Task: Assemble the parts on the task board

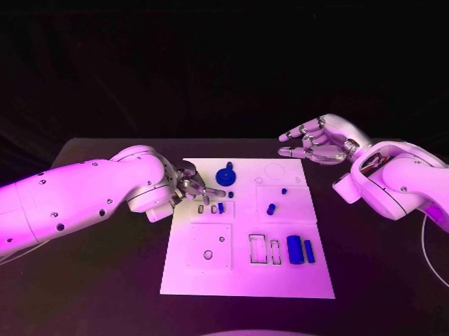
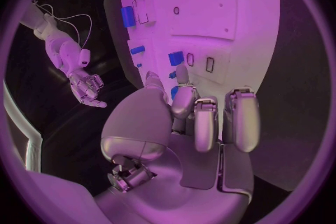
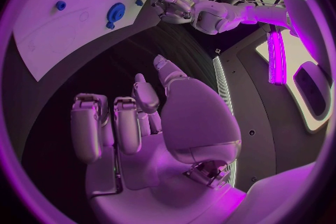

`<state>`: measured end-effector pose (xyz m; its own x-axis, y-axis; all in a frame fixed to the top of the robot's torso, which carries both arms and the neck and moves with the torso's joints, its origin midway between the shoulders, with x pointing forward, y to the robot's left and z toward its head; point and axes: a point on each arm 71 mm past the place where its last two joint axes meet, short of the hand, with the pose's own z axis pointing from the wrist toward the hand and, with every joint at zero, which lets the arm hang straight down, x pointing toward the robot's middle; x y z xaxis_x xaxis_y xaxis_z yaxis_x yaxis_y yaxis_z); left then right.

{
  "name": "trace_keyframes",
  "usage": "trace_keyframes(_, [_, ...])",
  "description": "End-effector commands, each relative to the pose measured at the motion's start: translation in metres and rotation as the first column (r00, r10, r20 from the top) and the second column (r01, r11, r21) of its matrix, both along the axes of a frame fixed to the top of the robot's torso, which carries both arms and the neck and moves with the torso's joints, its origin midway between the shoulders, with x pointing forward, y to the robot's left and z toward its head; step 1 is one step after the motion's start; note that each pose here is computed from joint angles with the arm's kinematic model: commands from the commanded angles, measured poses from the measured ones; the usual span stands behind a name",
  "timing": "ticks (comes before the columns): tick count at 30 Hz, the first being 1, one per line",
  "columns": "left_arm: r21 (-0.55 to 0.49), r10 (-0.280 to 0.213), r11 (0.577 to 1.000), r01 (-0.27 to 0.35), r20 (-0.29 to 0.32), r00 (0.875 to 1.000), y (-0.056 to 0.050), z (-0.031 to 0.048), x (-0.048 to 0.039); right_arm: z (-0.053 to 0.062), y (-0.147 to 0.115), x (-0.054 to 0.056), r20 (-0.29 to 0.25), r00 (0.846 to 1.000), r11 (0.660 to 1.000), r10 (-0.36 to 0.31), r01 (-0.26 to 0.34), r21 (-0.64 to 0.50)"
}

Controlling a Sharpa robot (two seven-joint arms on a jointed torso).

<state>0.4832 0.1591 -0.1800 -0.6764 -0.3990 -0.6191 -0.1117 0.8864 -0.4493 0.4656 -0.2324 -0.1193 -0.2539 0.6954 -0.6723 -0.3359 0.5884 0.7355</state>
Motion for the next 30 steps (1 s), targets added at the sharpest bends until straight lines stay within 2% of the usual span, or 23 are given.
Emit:
trace_keyframes(1, [0.11,-0.005,0.994,0.008,-0.03,1.0,0.0,-0.0032,0.0031,-0.001,0.001,0.0,-0.017,1.0,1.0,0.011,-0.011,-0.008])
trace_keyframes(11, [0.178,-0.046,0.982,0.056,-0.061,0.997,-0.013,-0.0094,0.0095,-0.002,0.001,0.002,-0.024,1.0,1.0,0.007,-0.008,-0.015])
trace_keyframes(20, [0.203,-0.063,0.976,0.078,-0.079,0.995,-0.021,-0.0127,0.0132,-0.003,0.002,0.002,-0.028,1.0,1.0,0.011,-0.012,-0.018])
trace_keyframes(30, [0.205,-0.072,0.975,0.088,-0.083,0.994,-0.025,-0.0134,0.0137,-0.004,0.004,0.003,-0.031,0.999,1.0,0.016,-0.017,-0.019])
